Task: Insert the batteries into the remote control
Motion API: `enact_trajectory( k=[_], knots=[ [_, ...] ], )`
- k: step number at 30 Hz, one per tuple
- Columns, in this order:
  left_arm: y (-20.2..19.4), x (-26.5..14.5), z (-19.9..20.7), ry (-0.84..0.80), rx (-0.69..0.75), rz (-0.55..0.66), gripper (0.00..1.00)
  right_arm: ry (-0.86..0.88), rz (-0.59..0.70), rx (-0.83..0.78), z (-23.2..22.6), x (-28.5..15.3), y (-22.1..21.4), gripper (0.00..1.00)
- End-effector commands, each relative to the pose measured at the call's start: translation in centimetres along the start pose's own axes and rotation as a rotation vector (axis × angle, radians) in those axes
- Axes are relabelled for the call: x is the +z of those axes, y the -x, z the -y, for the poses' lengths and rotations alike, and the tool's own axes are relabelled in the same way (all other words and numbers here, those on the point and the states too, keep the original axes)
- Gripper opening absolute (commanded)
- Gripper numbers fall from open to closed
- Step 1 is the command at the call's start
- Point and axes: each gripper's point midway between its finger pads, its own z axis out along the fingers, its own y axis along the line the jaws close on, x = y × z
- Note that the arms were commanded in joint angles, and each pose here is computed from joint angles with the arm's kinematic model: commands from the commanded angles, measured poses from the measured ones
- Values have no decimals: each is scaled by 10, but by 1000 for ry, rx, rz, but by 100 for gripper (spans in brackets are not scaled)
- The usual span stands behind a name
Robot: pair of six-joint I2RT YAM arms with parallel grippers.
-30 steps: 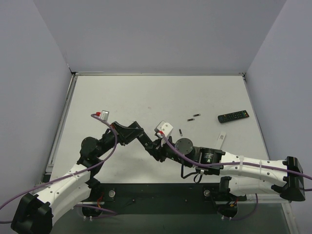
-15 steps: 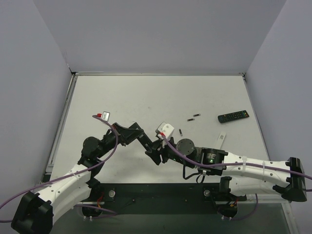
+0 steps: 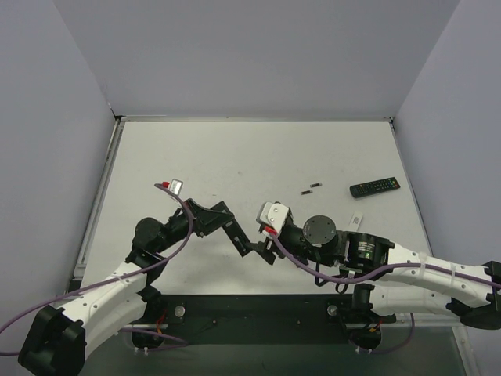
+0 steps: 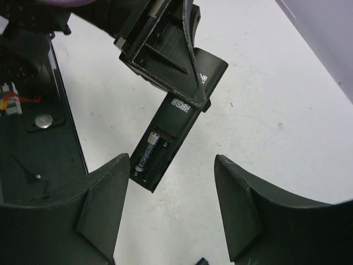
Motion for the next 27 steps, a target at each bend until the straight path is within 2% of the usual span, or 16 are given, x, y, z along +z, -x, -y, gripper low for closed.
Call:
enact_trajectory(
  k=[1,2,4,10,13,14,15,24,27],
  knots=[
    [5,7,31,-86,46,-38,0,70,-10,-208,-1,-10,2,60],
    [4,7,33,-92,49,-49,0,103,-2,-232,-5,-12,3,63],
    [2,8,33,-81,48,-72,0,173,2,-307,-14,-15,2,63],
    [-3,10,39,-93,41,-126,0,341,37,-482,-31,-14,0,54],
    [-5,9,42,-102,43,-144,0,394,52,-489,-34,-11,4,47],
    [-6,9,44,-107,46,-152,0,404,55,-493,-35,-9,5,40],
    [-6,9,44,-100,43,-160,0,410,54,-491,-34,-6,7,38],
    [-8,9,47,-106,53,-177,0,487,56,-481,-38,11,11,36],
    [-9,9,47,-104,50,-182,0,512,53,-467,-41,15,11,29]
  ],
)
